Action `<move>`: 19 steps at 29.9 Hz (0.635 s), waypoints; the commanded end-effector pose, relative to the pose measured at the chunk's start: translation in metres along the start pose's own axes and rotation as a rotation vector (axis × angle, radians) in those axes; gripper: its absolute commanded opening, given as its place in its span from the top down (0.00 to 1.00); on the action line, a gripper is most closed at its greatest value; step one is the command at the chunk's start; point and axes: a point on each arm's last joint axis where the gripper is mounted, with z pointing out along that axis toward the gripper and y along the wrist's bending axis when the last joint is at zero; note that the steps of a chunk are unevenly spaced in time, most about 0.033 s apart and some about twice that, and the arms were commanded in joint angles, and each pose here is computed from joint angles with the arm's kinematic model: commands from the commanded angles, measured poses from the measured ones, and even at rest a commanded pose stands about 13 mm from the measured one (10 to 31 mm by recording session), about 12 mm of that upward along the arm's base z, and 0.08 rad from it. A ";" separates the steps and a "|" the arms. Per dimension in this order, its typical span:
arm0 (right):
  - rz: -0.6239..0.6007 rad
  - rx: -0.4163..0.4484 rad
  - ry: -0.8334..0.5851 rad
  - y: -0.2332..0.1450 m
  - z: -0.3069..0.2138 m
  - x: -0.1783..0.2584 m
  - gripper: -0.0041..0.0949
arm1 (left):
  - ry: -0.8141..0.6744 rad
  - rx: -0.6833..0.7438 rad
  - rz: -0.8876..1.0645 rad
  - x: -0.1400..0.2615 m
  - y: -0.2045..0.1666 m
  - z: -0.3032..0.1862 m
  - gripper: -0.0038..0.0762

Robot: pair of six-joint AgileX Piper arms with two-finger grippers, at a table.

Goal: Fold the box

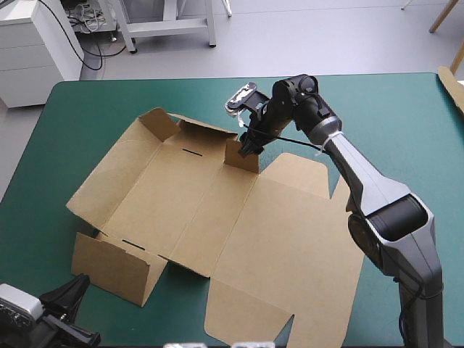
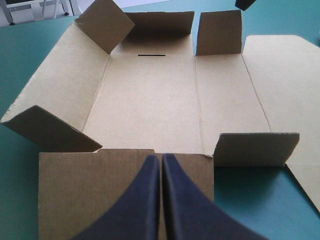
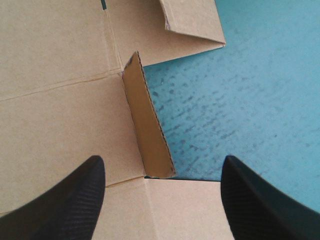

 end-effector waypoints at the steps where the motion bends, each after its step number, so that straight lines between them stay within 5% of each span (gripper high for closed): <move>1: -0.030 0.027 -0.122 0.004 -0.032 -0.016 0.35 | -0.097 0.000 -0.007 -0.011 0.000 -0.006 0.96; 19: -0.098 0.019 -0.071 0.007 0.010 -0.022 0.35 | -0.097 0.000 0.000 -0.011 0.000 -0.006 0.96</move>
